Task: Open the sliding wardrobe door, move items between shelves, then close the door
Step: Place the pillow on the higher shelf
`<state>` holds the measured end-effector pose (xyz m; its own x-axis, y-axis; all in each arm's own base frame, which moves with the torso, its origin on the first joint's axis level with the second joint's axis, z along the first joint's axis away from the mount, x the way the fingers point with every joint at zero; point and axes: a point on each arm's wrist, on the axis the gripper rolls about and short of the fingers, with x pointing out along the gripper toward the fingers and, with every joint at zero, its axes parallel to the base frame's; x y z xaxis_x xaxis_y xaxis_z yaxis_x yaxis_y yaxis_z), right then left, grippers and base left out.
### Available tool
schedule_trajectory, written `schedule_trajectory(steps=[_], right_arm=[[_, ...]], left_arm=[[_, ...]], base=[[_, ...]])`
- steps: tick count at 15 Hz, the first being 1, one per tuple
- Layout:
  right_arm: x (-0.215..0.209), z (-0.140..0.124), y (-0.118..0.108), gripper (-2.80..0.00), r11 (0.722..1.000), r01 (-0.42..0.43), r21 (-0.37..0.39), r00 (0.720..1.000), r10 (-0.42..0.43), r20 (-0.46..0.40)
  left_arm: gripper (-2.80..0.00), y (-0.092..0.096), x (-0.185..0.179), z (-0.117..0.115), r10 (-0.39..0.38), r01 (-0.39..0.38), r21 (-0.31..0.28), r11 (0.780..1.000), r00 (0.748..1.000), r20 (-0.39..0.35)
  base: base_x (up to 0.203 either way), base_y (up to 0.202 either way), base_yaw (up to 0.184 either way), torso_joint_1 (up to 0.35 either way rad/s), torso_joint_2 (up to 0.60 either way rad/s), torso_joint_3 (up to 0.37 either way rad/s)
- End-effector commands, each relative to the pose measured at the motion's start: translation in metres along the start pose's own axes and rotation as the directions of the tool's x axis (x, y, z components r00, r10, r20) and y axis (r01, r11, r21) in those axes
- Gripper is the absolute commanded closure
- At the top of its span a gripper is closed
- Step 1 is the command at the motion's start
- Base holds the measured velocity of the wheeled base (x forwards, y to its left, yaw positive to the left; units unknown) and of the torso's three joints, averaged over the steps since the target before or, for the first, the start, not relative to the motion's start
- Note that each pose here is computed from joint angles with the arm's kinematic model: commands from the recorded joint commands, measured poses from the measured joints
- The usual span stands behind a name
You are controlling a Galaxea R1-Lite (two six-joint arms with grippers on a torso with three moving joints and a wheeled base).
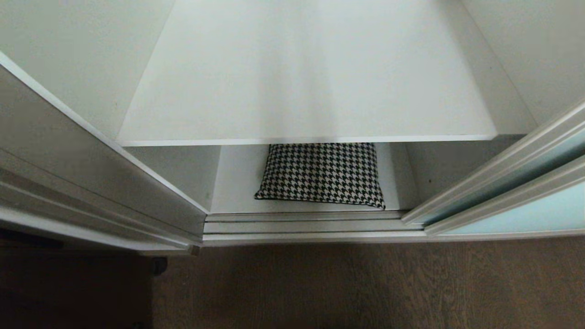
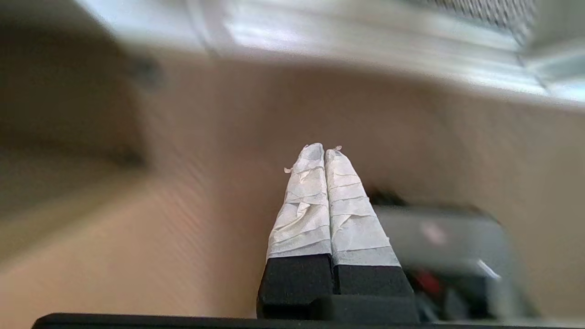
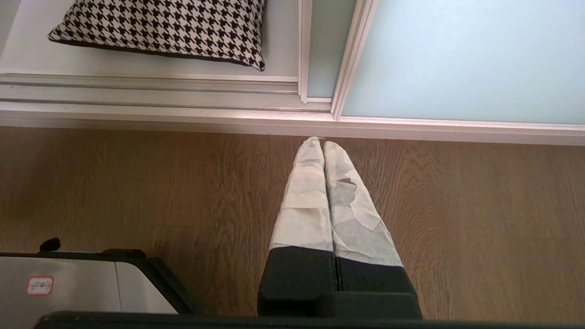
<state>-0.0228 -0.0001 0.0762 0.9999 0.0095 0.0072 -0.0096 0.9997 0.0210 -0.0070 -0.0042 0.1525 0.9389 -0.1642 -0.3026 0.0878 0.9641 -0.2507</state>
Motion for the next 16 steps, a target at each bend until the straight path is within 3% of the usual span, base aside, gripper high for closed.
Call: schedule_trajectory(steps=[1, 5, 8, 13, 16], right_arm=[[0.000, 0.000, 0.000, 0.00, 1.000, -0.001, 0.000, 1.000, 0.001, 0.002], [0.000, 0.000, 0.000, 0.00, 1.000, -0.001, 0.000, 1.000, 0.001, 0.002], [0.000, 0.000, 0.000, 0.00, 1.000, -0.001, 0.000, 1.000, 0.001, 0.002], [0.000, 0.000, 0.000, 0.00, 1.000, -0.001, 0.000, 1.000, 0.001, 0.002], [0.000, 0.000, 0.000, 0.00, 1.000, 0.000, 0.000, 1.000, 0.000, 0.002]], left_arm=[[0.00, 0.003, 0.043, 0.016, -0.041, 0.019, -0.089, 0.996, 0.967, -0.251], [0.00, 0.014, 0.119, 0.022, -0.088, 0.002, -0.193, 0.981, 0.895, -0.438], [0.00, 0.022, 0.176, 0.011, -0.120, 0.009, -0.215, 0.977, 0.850, -0.513], [0.00, 0.009, 0.240, -0.023, -0.191, 0.123, -0.163, 0.979, 0.831, -0.522], [0.00, 0.001, 0.268, -0.051, -0.210, 0.171, -0.123, 0.978, 0.841, -0.499]], base=[[0.000, 0.000, 0.000, 0.000, 0.00, 0.000], [0.000, 0.000, 0.000, 0.000, 0.00, 0.000], [0.000, 0.000, 0.000, 0.000, 0.00, 0.000], [0.000, 0.000, 0.000, 0.000, 0.00, 0.000], [0.000, 0.000, 0.000, 0.000, 0.00, 0.000]])
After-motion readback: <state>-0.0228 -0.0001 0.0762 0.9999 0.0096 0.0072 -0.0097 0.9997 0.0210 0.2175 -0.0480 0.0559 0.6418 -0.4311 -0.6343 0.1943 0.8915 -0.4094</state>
